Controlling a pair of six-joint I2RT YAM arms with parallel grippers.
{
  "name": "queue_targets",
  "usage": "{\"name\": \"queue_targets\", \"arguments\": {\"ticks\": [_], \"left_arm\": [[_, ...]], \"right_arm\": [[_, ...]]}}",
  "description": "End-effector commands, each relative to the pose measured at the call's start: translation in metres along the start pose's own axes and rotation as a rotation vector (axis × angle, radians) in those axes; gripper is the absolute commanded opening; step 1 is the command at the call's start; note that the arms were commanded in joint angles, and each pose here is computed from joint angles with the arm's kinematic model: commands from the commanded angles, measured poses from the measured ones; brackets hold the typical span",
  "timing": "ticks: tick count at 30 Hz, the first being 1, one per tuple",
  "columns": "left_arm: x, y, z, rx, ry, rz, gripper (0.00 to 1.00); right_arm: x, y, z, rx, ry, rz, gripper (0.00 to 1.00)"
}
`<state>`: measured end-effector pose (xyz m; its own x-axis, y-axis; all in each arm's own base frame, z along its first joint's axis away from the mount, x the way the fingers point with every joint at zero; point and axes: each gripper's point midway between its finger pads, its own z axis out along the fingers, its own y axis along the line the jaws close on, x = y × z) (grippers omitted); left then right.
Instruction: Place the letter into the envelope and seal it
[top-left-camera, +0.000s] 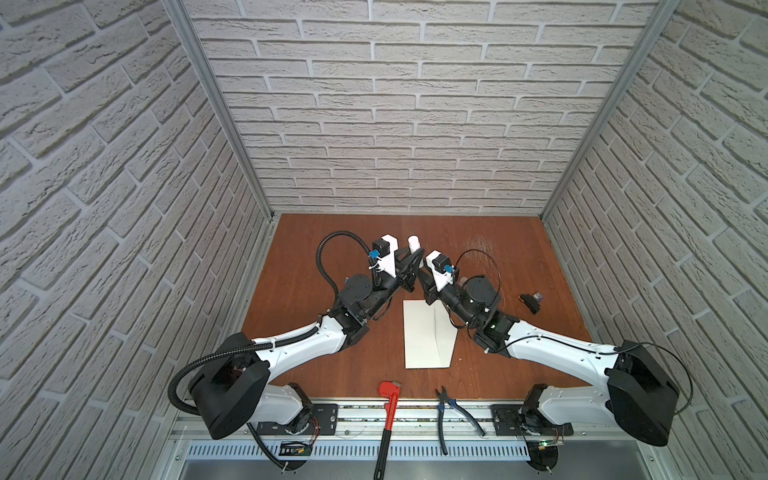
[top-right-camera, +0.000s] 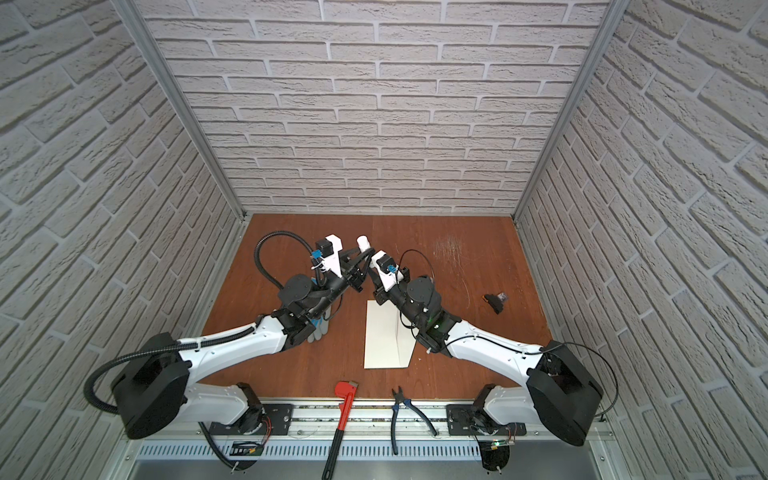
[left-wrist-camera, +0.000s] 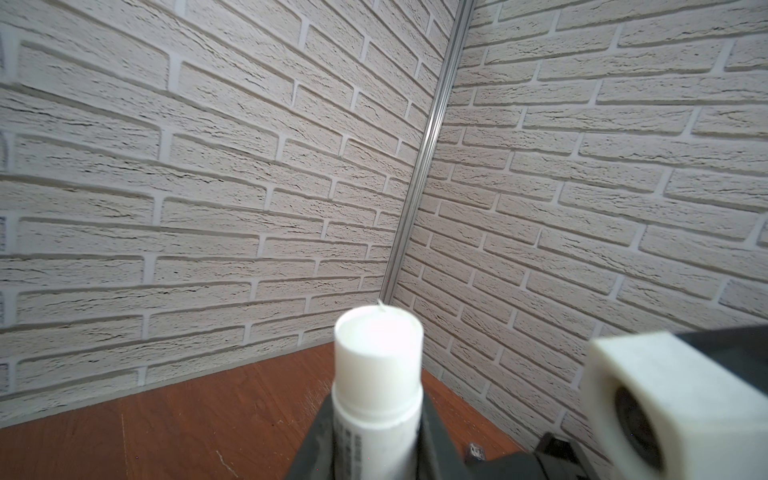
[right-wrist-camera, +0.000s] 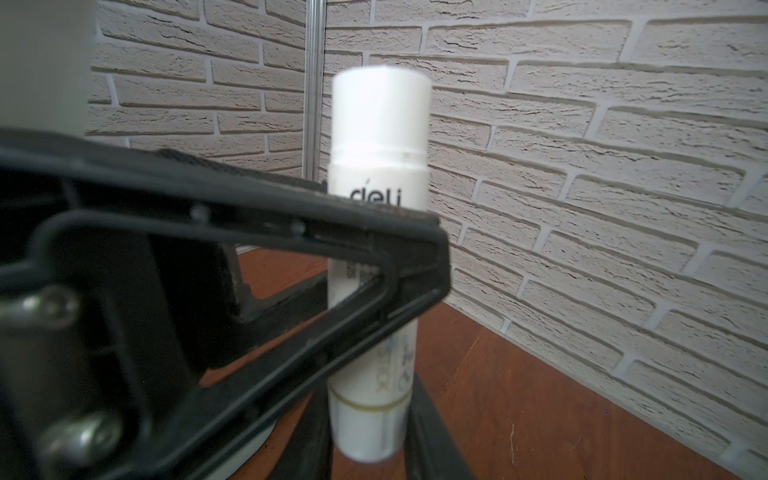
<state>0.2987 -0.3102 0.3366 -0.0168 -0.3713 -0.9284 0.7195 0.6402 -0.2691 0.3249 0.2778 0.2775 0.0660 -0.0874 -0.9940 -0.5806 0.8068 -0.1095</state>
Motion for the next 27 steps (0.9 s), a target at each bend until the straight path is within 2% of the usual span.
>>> {"name": "queue_targets", "arguments": {"ticks": [1, 7, 12, 15, 21, 27], "left_arm": [[-0.015, -0.007, 0.000, 0.031, -0.067, -0.019, 0.00], [-0.009, -0.012, 0.000, 0.060, -0.040, -0.028, 0.00], [-0.003, -0.016, -0.006, 0.133, 0.004, -0.049, 0.00], [-0.003, -0.020, -0.012, 0.233, 0.029, -0.094, 0.00], [-0.014, -0.038, -0.032, 0.514, 0.054, -0.191, 0.00], [-0.011, -0.049, -0.040, 0.660, 0.113, -0.254, 0.00]], "right_arm": [[-0.026, -0.004, -0.002, 0.018, -0.089, 0.007, 0.22], [-0.040, 0.000, -0.009, -0.010, -0.116, 0.001, 0.15], [-0.055, 0.015, -0.021, -0.121, -0.121, 0.010, 0.10], [-0.067, 0.029, -0.033, -0.219, -0.125, 0.055, 0.06], [-0.085, 0.062, -0.066, -0.489, -0.076, 0.142, 0.06], [-0.103, 0.059, -0.089, -0.593, -0.067, 0.250, 0.06]]}}
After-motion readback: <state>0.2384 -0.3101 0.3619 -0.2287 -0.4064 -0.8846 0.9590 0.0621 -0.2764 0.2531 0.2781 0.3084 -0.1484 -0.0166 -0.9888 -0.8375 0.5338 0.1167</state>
